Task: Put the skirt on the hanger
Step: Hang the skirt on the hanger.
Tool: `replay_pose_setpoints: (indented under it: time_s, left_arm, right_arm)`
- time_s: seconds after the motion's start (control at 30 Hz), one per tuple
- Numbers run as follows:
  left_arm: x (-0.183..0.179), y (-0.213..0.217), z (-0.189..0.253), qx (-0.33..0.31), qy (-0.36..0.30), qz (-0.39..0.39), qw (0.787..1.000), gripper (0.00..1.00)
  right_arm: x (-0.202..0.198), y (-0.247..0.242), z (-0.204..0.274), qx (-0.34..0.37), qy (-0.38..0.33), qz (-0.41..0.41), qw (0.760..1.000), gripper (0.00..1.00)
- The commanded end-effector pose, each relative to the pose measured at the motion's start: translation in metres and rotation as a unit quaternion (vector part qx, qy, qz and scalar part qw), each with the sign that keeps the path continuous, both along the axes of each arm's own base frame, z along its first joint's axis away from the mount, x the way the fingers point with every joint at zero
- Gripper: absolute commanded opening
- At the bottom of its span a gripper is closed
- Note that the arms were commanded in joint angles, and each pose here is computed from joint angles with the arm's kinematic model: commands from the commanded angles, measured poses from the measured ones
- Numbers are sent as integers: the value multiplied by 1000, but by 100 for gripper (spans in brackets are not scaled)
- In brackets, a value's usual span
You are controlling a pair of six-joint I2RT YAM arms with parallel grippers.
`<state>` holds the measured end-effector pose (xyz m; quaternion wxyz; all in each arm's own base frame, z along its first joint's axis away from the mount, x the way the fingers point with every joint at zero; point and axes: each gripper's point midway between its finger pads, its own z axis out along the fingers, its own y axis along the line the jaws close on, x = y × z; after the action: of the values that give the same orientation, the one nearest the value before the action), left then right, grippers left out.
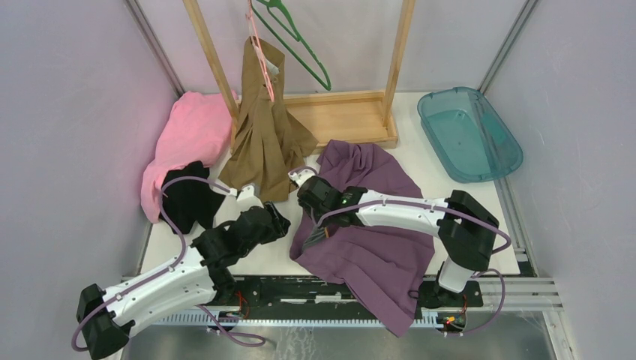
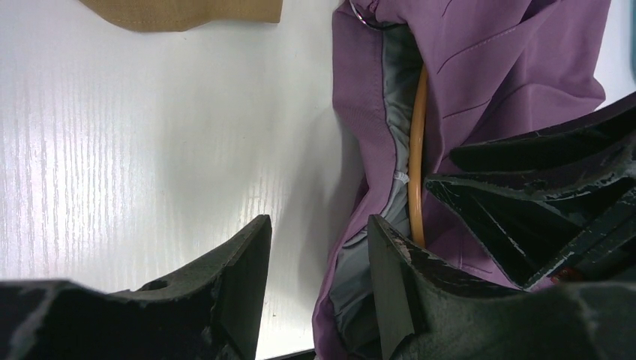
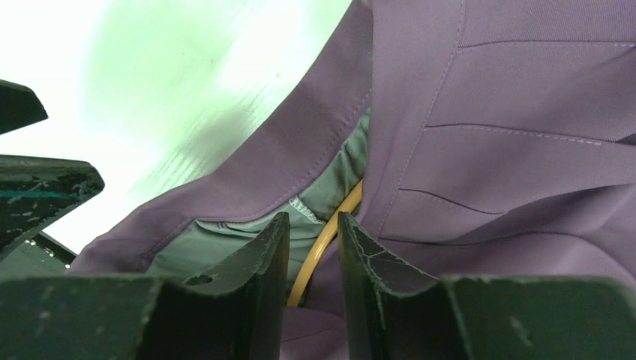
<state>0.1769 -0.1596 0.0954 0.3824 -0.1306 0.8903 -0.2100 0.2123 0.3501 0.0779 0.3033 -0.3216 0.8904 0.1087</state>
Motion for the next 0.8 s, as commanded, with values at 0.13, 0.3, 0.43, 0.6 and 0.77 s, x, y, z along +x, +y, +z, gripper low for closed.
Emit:
replay_pose_setpoints:
  time_s: [0.13,0.3,0.43,0.6,0.77]
  left_arm:
    - [3,6,5,10,-16,1,1000,57]
    - [1,9,7,8,-20,3,1000,56]
    - [1,11,7,7,-22,6,1000,56]
    - [1,10,7,7,-23,5,1000,56]
    - [1,10,7,6,-23,5,1000,55]
  right_arm:
    - [9,17,-16,7,23,-28,999,36]
    - [17,8,-28,1,32,-58,998,37]
    - [23,-2,-26,-7,21,-73,997,37]
    - [27,-8,-19,-8,11,-79,997,38]
    - [30,-16,-15,-10,5,-86,996,39]
